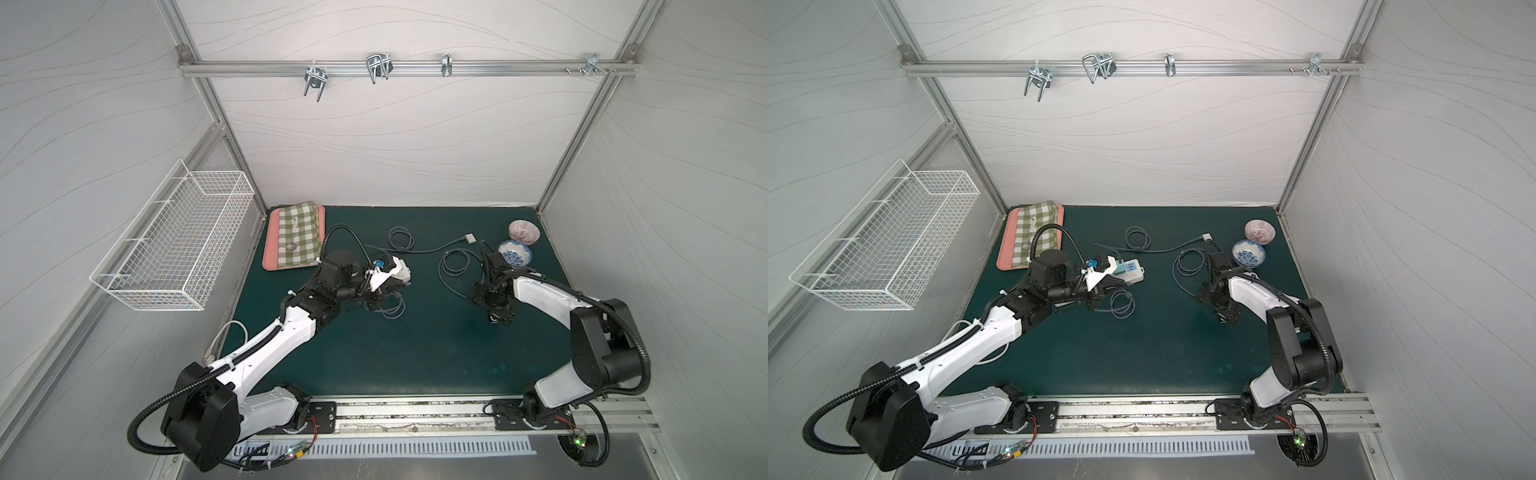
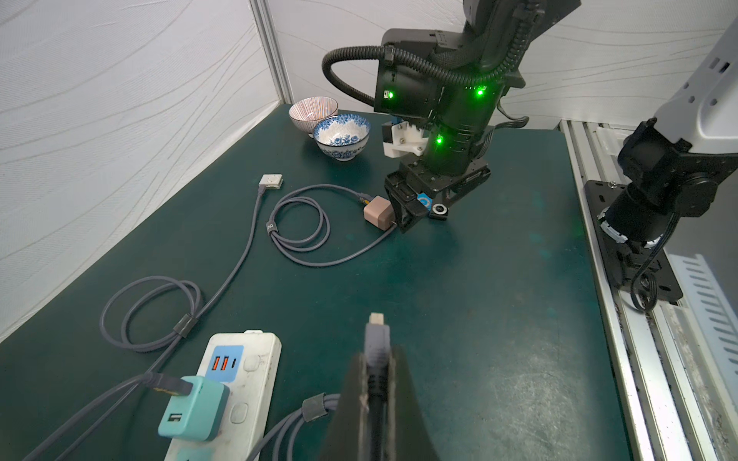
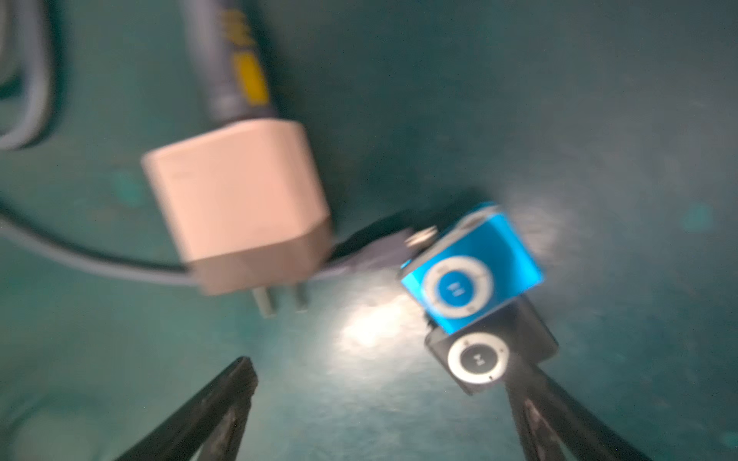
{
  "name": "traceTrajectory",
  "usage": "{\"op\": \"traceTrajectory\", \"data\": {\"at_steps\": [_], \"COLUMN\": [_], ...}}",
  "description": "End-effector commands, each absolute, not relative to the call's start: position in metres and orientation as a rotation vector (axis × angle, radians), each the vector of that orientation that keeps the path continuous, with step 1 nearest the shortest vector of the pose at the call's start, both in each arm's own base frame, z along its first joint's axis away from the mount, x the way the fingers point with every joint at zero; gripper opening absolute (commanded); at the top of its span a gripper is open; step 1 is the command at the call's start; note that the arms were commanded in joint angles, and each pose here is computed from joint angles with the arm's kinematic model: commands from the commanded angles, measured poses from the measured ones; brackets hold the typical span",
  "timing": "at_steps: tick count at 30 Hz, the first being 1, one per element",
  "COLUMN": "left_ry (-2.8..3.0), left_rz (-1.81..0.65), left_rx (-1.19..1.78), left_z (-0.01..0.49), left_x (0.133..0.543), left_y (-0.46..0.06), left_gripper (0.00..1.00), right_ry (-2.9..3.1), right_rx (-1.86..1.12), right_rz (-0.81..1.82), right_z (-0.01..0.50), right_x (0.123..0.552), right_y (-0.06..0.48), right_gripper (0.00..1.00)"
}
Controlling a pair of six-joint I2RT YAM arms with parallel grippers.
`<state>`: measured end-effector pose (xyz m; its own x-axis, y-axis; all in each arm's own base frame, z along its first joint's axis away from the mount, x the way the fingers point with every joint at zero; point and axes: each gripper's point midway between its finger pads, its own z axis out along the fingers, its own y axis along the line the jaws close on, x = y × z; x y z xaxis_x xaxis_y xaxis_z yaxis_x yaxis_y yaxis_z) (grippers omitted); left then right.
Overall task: Charge mp3
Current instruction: Move the mp3 player to the center of the board.
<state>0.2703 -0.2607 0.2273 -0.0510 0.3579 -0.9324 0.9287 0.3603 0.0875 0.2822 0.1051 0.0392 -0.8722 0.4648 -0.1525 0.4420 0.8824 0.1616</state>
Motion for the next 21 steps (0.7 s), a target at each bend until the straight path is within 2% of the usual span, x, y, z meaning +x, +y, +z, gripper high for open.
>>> {"op": "traceTrajectory", "data": {"at_steps": [1,11,16,21], "left_ry": [1.546,1.524,1.52,1.522], "left_rz": [-0.688,-0.696,-0.699,-0.699], "left_rx": [1.186,1.195,1.206,1.21], "left_z": [0.247,0.251,0.253,0.253], "left_x": [0.275,0.275,0.274,0.274], "left_y": [-0.263,-0.264,-0.264,-0.264], "left_gripper": [0.0,0.0,0.0,0.0], "right_ry": [2.866,2.865,2.887,2.884], "right_rx": [0.576,0.616,0.592,0.431], "right_rz": [0.148,-0.123,-0.1,0.024], "right_z": [0.047,0.055,0.045,0.036], "right_x": [0.284,0.262,0.271,0.288], "right_y": [0.114,0.068,0.062,0.081], "right_gripper": [0.99,0.99,0.92,0.88]}}
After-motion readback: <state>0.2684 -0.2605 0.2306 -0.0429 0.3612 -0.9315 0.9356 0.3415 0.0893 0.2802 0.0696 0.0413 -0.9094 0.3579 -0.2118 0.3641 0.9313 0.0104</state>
